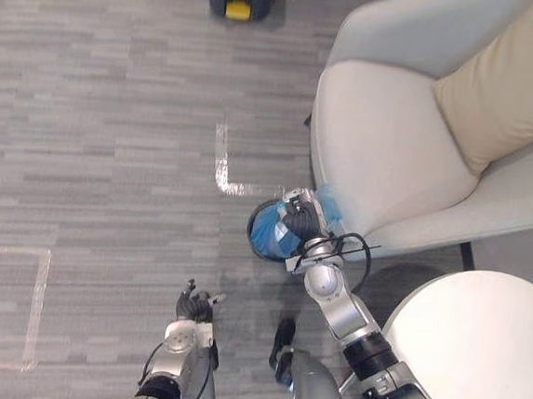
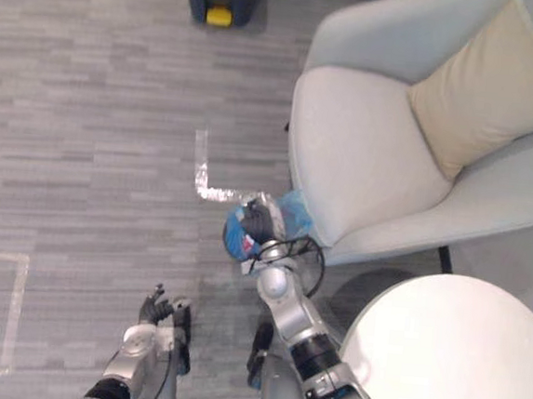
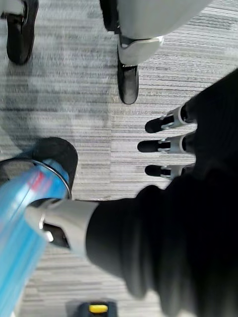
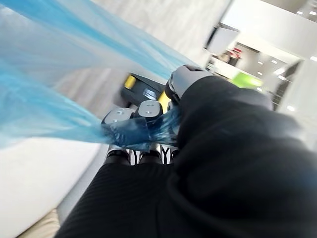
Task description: Gather rubbish on tea table into small bin, then transfer packed bag to large trash can.
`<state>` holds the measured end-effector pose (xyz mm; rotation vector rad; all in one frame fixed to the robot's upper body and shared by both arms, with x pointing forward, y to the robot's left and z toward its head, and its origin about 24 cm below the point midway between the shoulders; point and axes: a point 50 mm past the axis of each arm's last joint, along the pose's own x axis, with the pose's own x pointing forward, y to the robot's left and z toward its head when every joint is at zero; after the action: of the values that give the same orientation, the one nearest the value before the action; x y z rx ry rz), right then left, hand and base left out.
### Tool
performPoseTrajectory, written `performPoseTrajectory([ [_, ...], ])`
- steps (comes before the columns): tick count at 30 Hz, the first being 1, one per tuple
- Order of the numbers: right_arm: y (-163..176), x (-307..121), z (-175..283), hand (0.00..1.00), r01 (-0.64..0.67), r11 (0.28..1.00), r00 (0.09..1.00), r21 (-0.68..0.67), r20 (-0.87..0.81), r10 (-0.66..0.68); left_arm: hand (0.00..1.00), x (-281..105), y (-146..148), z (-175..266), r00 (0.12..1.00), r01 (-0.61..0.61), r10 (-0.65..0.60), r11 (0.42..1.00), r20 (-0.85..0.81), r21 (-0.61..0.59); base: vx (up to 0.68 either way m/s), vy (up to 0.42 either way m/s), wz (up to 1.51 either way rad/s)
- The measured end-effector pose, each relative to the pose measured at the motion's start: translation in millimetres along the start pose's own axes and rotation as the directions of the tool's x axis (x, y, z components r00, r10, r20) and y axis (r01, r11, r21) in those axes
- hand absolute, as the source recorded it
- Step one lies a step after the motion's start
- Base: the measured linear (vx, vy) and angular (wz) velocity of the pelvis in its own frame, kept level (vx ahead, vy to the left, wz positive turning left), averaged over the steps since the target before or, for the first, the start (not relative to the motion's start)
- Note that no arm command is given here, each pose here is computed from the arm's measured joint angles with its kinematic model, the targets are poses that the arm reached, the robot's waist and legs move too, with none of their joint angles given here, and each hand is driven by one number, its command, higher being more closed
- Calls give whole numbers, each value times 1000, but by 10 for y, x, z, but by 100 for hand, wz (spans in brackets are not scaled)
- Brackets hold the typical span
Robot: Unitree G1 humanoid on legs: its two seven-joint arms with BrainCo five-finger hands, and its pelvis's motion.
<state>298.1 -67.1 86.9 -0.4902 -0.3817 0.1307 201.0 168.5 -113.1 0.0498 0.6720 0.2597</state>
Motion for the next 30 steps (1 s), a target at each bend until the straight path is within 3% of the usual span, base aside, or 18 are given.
performPoseTrajectory([
  [9, -14, -221, -196, 100, -48, 988, 993, 144, -102, 63, 0, -82, 183, -267, 997, -12, 19, 995, -70, 99, 37, 26, -2],
  [15, -146, -269, -124, 100, -99, 973, 993, 209, -38, 109, 0, -143, 160, -111, 999, 26, -32, 990, 44, 136, -51, 48, -6],
  [22, -241, -294, 13, 100, -235, 939, 972, 252, 71, 224, 0, -336, -13, 726, 869, 144, -234, 962, 435, 231, -3, 30, -7],
  [30, -388, -278, 217, 100, -362, 893, 928, 268, 198, 316, 0, -496, -133, 1064, 715, 194, -450, 863, 535, 467, 20, 0, -12],
])
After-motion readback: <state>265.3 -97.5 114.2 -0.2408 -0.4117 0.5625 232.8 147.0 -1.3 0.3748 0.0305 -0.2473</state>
